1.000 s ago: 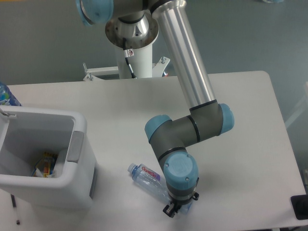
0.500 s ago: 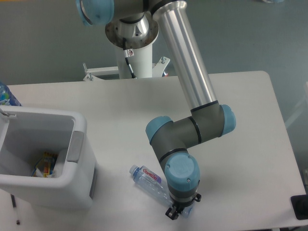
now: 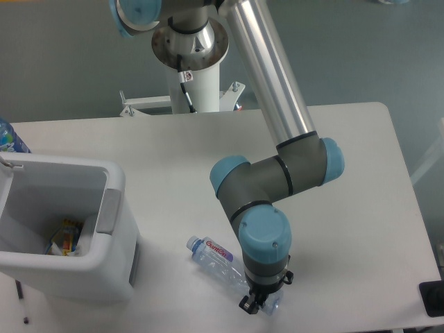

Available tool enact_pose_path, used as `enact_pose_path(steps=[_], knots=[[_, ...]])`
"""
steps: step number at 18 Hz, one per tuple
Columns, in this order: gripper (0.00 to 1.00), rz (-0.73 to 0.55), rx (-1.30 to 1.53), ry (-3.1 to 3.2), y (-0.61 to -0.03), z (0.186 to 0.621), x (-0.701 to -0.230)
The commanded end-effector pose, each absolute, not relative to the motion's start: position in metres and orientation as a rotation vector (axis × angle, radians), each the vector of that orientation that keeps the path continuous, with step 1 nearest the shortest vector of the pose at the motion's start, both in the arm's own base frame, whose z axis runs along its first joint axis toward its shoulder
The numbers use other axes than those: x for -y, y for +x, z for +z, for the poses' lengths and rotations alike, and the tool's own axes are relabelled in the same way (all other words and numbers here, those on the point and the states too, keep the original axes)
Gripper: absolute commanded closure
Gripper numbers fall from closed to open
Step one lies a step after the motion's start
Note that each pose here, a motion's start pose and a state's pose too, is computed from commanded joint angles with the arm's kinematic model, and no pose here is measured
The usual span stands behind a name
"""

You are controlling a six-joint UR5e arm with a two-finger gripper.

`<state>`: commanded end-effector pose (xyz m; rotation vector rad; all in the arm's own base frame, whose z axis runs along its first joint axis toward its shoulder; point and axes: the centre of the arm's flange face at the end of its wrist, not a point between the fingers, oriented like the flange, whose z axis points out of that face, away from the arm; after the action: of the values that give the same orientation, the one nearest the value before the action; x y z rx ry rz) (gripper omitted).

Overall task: Place the trash in the trash can
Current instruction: 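Lower the gripper to the bottle's end and close on it, then lift the bottle upright and carry it over the trash bin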

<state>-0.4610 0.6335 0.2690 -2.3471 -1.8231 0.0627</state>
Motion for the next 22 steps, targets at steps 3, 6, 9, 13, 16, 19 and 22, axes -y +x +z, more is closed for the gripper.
enact_pose_path(steps=[3, 6, 9, 13, 16, 19, 22], knots=[[0.52, -0.013, 1.784, -2.275, -0.469, 0.297, -0.63], [0.51, -0.066, 1.723, -2.222, -0.469, 0.33, -0.635], [0.51, -0.124, 1.664, -2.177, -0.465, 0.368, -0.639], [0.51, -0.259, 1.554, -2.107, -0.451, 0.431, -0.64], [0.51, -0.297, 1.446, -2.041, -0.437, 0.471, -0.639], [0.51, -0.337, 1.384, -2.016, -0.421, 0.502, -0.636], [0.51, -0.35, 1.303, -2.012, -0.404, 0.524, -0.638]])
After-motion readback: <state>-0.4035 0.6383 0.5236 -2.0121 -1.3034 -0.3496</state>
